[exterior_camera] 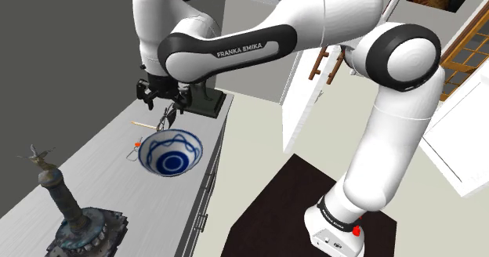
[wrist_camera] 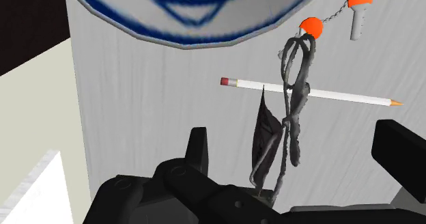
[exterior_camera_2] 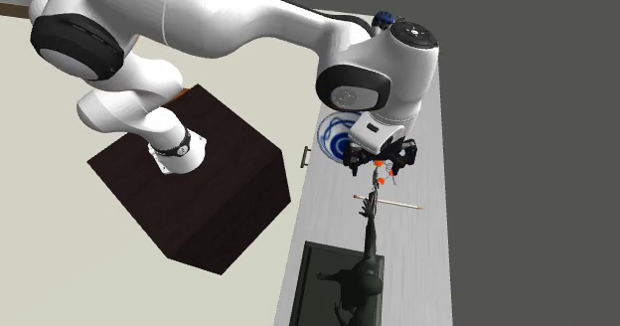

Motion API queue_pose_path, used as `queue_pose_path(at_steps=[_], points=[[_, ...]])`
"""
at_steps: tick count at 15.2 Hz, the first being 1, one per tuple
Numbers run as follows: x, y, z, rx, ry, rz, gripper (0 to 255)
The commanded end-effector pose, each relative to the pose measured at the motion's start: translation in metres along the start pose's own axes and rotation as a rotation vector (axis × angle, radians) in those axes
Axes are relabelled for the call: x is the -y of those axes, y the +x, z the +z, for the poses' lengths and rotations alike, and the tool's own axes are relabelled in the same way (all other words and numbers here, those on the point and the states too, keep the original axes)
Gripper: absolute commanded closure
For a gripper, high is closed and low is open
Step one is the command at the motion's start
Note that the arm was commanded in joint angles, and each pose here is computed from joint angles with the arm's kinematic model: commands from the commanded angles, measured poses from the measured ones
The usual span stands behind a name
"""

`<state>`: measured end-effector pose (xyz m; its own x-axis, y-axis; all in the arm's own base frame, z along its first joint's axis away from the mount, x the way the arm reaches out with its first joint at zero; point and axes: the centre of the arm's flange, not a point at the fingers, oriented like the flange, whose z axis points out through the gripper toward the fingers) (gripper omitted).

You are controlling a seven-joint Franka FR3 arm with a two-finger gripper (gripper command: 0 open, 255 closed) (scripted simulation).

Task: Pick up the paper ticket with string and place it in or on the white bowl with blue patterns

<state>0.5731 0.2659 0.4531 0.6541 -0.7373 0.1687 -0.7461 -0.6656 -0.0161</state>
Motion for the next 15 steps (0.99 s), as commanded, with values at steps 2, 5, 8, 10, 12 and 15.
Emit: queue_pose_path(at_steps=[2,5,8,10,12,15], points=[[0.011,0.009,0.013,-0.014,-0.005,0.043,0],[0.011,0.009,0.028,-0.014,-0.005,0.043,0],[0.011,0.01,0.047,-0.014,-0.005,0.043,0],[0.011,0.01,0.047,-0.014,-0.005,0.043,0],[0.011,0.01,0.047,-0.014,-0.005,0.043,0],[0.011,0.01,0.047,-0.014,-0.005,0.043,0]])
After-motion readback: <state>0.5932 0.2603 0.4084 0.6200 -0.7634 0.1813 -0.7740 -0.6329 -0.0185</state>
